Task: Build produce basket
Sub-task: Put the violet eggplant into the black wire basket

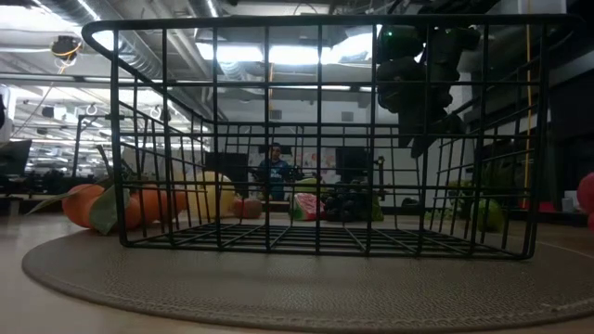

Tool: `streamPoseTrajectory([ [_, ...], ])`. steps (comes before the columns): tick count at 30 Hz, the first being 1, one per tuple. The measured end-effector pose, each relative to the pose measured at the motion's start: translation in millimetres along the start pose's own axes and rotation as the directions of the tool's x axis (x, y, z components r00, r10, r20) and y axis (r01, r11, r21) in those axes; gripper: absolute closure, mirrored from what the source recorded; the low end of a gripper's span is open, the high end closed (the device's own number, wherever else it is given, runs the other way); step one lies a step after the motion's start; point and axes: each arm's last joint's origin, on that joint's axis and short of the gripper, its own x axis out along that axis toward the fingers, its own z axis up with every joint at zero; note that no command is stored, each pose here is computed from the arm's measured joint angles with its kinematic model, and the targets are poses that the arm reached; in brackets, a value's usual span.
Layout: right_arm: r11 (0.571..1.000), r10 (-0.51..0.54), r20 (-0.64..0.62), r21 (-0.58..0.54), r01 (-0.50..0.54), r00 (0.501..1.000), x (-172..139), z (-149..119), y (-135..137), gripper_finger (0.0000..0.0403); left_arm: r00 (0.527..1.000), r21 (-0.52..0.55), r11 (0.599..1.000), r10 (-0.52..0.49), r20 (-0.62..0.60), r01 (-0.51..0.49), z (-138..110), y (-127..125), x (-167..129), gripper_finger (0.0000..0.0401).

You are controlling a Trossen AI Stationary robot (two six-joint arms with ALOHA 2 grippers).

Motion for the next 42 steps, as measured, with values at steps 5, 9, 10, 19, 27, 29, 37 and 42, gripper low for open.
streamPoseTrajectory([
  [5,1.000,0.003,0.005,-0.001,-0.003,1.000,-0.1,0.4,0.3,0.0241,0.998,-0.076,0.997,-0.004,-0.059,0.000,-9.6,-6.0,18.6,0.0295],
  [9,1.000,0.007,0.010,-0.005,-0.007,1.000,-0.1,0.9,0.7,0.0241,0.989,-0.195,0.981,-0.016,-0.147,-0.013,-21.6,-6.4,33.6,0.0295],
  [10,1.000,0.008,0.012,-0.006,-0.008,1.000,-0.2,1.2,0.7,0.0241,0.985,-0.221,0.975,-0.017,-0.174,-0.022,-25.3,-6.1,37.5,0.0295],
  [19,0.999,0.007,0.010,-0.041,-0.007,1.000,-0.1,1.0,0.6,0.0241,0.952,-0.387,0.921,-0.069,-0.299,-0.055,-47.1,-5.2,70.7,0.0280],
  [27,0.996,0.005,0.007,-0.084,-0.004,1.000,0.0,0.7,0.4,0.0241,0.962,-0.410,0.911,-0.076,-0.263,-0.040,-44.4,-4.7,74.0,0.0277],
  [29,0.995,0.005,0.006,-0.103,-0.004,1.000,-0.1,0.6,0.4,0.0241,0.966,-0.409,0.912,-0.068,-0.248,-0.041,-42.8,-4.7,74.0,0.0277],
  [37,0.983,-0.001,-0.002,-0.182,0.000,1.000,0.0,-0.3,0.1,0.0241,0.981,-0.280,0.959,-0.094,-0.171,0.043,-37.2,-6.1,79.5,0.0276],
  [42,0.984,-0.001,-0.002,-0.178,0.000,1.000,0.1,-0.3,0.2,0.0241,0.988,-0.097,0.991,-0.102,-0.117,0.091,-31.3,-7.2,79.5,0.0275],
])
